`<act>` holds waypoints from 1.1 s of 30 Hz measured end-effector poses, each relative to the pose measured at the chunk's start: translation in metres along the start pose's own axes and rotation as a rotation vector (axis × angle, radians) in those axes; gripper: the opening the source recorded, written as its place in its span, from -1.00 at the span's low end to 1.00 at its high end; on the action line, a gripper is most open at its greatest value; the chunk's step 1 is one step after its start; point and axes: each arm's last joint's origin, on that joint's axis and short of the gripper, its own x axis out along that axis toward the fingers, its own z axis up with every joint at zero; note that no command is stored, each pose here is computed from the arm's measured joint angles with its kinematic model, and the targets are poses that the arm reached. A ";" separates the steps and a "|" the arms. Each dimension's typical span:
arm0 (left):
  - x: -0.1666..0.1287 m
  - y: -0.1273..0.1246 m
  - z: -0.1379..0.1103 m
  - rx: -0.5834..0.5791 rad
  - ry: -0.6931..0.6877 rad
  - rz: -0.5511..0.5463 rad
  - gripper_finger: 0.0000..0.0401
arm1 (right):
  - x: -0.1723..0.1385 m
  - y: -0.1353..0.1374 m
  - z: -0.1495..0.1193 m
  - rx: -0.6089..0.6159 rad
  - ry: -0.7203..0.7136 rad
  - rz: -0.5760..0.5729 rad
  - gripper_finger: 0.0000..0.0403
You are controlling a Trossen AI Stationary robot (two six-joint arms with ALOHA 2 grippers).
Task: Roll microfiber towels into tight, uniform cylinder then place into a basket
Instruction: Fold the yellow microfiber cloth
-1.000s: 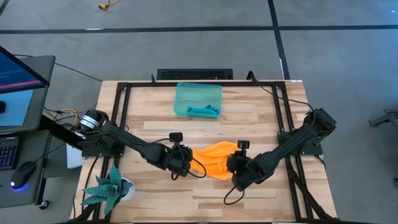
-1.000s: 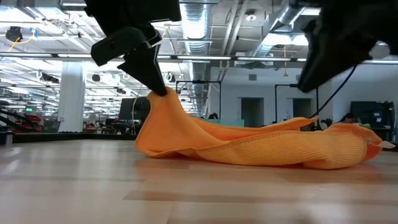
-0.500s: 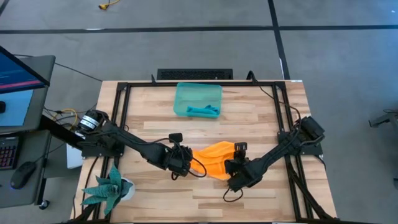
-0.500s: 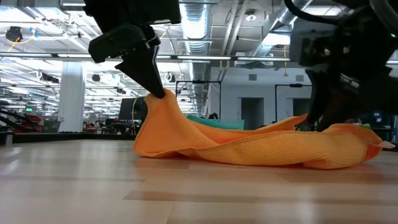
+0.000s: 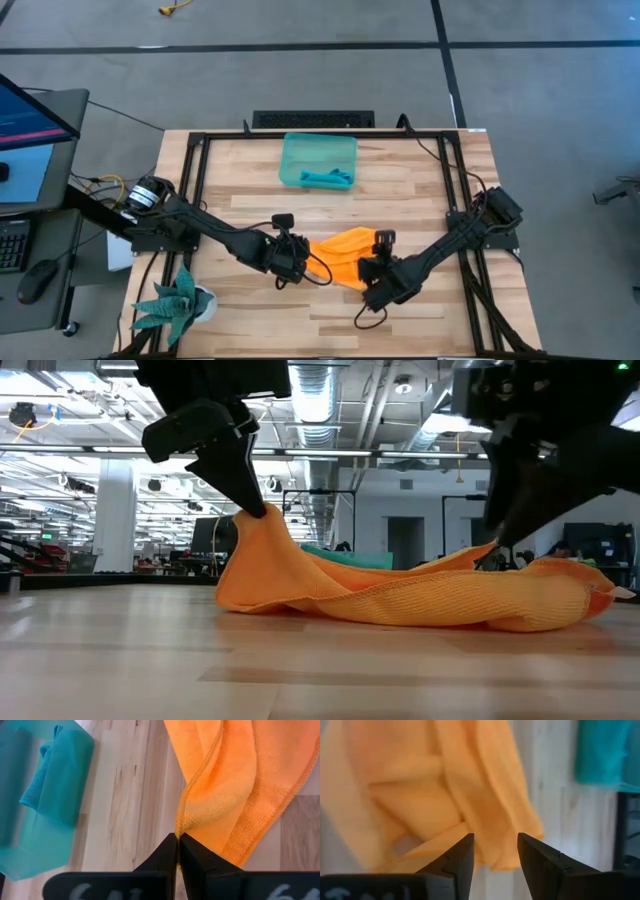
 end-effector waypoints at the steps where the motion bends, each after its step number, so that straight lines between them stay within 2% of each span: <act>1: 0.000 0.000 0.000 0.000 0.000 0.000 -0.97 | 0.001 -0.001 0.001 0.003 -0.005 -0.015 -0.15; 8: 0.000 0.000 0.000 -0.023 0.000 -0.001 -0.97 | 0.012 -0.012 0.005 0.044 0.008 -0.040 -0.19; 16: 0.000 0.000 0.000 -0.024 0.001 0.000 -0.97 | 0.035 -0.017 -0.009 0.036 0.085 -0.061 -0.20; 27: 0.002 0.004 0.001 -0.014 0.006 0.005 -0.97 | 0.036 -0.010 -0.002 -0.001 0.001 -0.026 -0.35; 33: 0.002 0.004 0.001 -0.019 0.006 0.003 -0.97 | 0.037 -0.012 -0.002 -0.017 0.001 -0.035 -0.41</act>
